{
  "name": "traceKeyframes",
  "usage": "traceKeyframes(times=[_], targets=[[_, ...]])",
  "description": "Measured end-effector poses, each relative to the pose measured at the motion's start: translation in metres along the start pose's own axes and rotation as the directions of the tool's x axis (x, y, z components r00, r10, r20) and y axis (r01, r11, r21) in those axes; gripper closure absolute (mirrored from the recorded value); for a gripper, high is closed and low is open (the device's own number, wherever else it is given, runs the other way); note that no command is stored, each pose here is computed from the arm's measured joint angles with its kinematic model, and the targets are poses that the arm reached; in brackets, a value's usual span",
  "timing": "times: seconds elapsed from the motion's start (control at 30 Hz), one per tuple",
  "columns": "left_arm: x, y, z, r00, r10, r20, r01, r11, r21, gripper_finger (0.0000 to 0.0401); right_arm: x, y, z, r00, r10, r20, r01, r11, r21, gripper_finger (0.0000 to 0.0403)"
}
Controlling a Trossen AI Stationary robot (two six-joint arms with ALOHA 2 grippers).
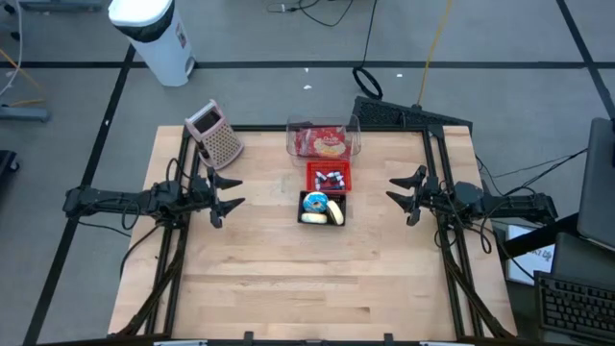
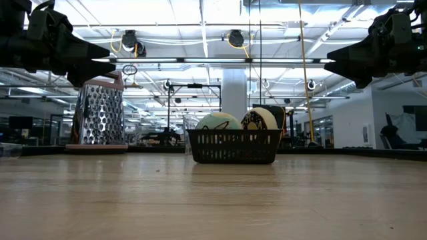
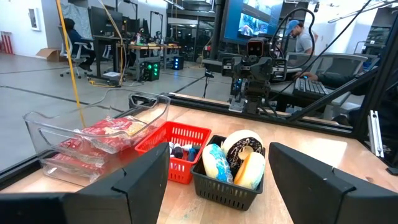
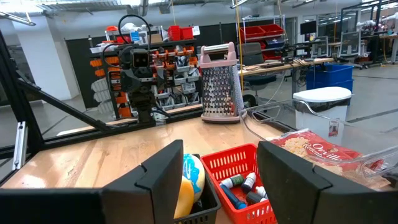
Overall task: Pick & Place Food Item
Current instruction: Return to Home Position
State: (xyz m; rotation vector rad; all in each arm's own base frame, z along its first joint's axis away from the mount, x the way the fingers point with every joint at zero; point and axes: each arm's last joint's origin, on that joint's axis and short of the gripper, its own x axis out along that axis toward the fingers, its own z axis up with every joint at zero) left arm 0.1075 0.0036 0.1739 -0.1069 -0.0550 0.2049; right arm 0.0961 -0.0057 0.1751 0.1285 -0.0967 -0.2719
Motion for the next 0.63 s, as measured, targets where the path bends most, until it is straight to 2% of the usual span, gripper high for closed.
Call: traceKeyframes(times=[0.63], targets=[[0.0, 0.0, 0.0, 1.0, 0.0, 0.0, 0.0, 1.0, 0.0, 0.0128, 0.0, 0.0, 0.0, 1.0, 0.0, 0.0, 0.0, 1.0, 0.0, 0.0211]])
